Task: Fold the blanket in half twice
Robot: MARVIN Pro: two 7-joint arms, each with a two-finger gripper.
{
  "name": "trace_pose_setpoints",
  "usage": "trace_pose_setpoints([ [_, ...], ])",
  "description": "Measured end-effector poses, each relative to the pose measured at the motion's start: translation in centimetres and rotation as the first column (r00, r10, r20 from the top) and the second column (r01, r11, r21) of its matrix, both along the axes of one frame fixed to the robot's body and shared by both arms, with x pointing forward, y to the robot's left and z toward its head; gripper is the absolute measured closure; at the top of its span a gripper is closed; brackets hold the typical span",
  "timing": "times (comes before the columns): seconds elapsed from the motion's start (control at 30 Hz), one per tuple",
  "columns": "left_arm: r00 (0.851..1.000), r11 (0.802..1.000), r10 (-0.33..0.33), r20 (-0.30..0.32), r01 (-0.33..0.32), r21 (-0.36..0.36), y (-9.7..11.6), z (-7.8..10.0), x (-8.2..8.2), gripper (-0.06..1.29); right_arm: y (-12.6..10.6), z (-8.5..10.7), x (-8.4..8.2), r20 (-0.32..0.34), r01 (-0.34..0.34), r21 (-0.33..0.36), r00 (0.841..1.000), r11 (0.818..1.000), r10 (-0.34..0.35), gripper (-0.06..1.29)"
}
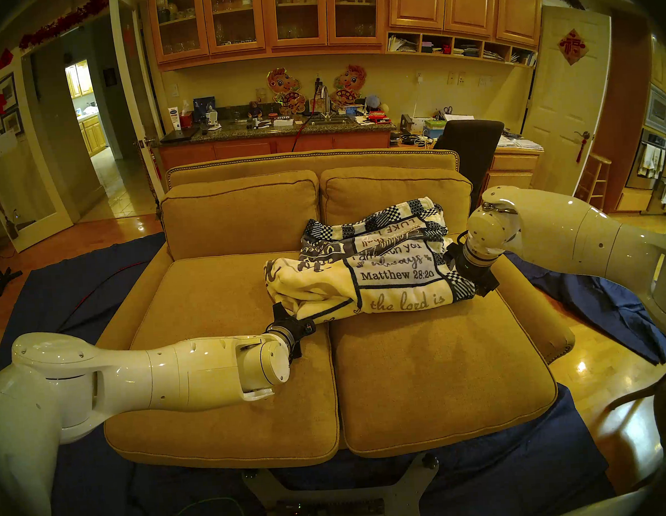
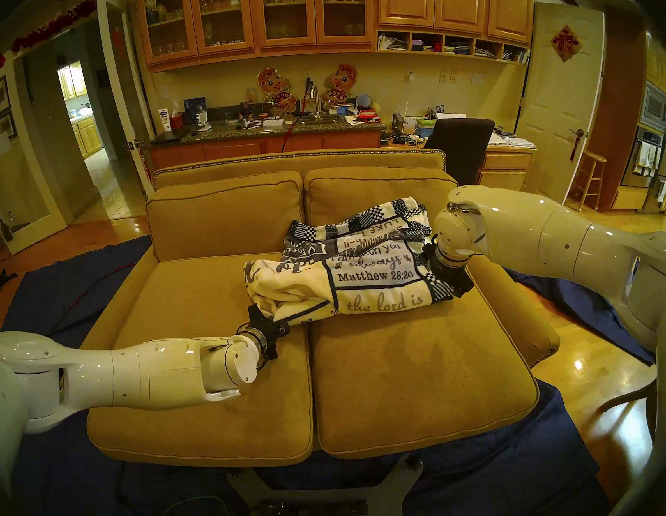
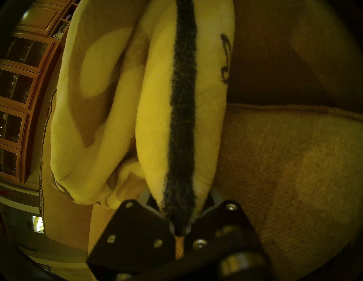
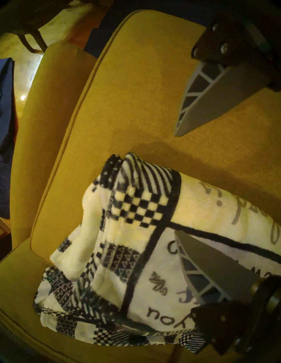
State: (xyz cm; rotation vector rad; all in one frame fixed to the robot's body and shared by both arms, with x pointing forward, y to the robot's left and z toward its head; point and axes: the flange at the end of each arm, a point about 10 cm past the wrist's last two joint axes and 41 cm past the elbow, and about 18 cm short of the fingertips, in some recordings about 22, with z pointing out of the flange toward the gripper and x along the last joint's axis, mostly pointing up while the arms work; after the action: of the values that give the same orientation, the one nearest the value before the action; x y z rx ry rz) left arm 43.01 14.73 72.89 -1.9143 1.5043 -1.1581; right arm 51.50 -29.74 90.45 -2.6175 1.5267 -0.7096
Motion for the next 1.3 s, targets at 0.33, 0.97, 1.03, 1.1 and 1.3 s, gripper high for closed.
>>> trace_pose_setpoints([
  [0.33,1.0,1.0,0.0,-0.008,0.0,0.008,0.0,0.3,0.1,1.21,0.1,-0.7,0.7,0.009,0.035,-0.009,0.999,0.999,-0.035,-0.01],
  [0.97,1.0,1.0,0.011,-0.009,-0.011,0.026,0.2,0.6,-0.1,1.21,1.0,-3.3,1.0,0.06,0.09,-0.008,0.994,0.996,-0.089,0.0],
  [1.03,1.0,1.0,0.012,-0.009,-0.011,0.029,0.2,0.7,-0.1,1.21,1.1,-3.4,1.0,0.067,0.091,-0.008,0.994,0.996,-0.09,0.0],
  [1.1,1.0,0.999,0.012,-0.011,-0.011,0.031,0.3,0.7,-0.1,1.21,1.3,-3.5,1.2,0.074,0.093,-0.009,0.993,0.996,-0.092,0.0],
  [1.3,1.0,0.999,0.008,-0.022,-0.008,0.035,0.4,0.8,0.1,1.21,1.8,-3.6,1.6,0.102,0.1,-0.008,0.99,0.995,-0.099,0.0],
])
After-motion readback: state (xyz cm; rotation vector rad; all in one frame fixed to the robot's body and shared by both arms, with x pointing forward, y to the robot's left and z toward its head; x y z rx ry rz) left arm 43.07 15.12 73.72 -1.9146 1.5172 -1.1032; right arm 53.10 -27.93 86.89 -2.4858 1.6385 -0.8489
